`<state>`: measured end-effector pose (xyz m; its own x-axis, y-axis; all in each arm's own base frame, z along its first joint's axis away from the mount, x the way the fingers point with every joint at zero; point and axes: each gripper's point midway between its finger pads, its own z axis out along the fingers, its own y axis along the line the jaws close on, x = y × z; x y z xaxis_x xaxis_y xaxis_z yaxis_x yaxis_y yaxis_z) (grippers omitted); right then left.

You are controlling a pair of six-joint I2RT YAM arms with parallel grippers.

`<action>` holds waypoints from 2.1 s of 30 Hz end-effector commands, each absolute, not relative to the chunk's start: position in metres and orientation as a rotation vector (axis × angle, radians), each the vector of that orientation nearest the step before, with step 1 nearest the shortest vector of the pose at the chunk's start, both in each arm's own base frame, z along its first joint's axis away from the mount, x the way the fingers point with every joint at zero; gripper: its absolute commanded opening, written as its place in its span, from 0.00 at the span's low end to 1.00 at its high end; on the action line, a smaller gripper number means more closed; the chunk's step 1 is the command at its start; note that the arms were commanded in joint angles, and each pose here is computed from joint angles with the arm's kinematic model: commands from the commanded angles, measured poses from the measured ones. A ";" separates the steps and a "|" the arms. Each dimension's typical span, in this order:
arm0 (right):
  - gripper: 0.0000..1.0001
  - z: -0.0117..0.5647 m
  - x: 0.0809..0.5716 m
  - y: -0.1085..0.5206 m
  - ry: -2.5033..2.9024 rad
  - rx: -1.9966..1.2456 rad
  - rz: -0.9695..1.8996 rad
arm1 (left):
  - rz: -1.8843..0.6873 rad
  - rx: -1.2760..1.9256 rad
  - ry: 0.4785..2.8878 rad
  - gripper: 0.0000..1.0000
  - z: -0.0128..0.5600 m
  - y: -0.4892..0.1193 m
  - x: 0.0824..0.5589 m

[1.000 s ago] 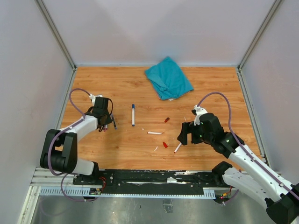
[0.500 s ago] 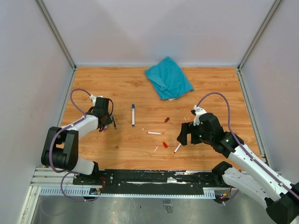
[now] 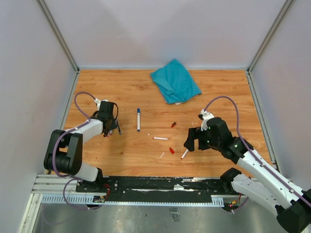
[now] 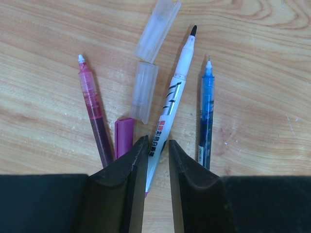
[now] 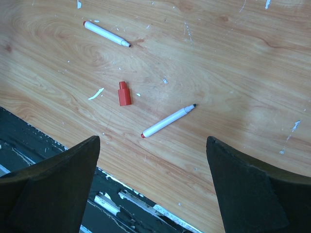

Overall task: Insert the pens into the pen caps
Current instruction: Pick up the pen from the center of the board.

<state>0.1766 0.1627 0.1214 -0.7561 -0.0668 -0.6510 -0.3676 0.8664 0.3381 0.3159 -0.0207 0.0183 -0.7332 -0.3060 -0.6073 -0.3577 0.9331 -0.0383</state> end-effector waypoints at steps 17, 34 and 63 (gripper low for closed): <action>0.90 0.132 0.178 0.162 2.347 -0.302 0.619 | -0.003 -0.418 2.392 0.07 0.046 -0.034 0.340; 0.90 0.164 0.194 0.185 2.160 -0.210 0.793 | -0.472 -0.081 2.146 0.05 0.153 -0.162 0.303; 0.47 0.199 0.222 0.267 1.967 0.087 1.324 | -1.098 0.331 1.985 0.06 0.192 -0.332 0.200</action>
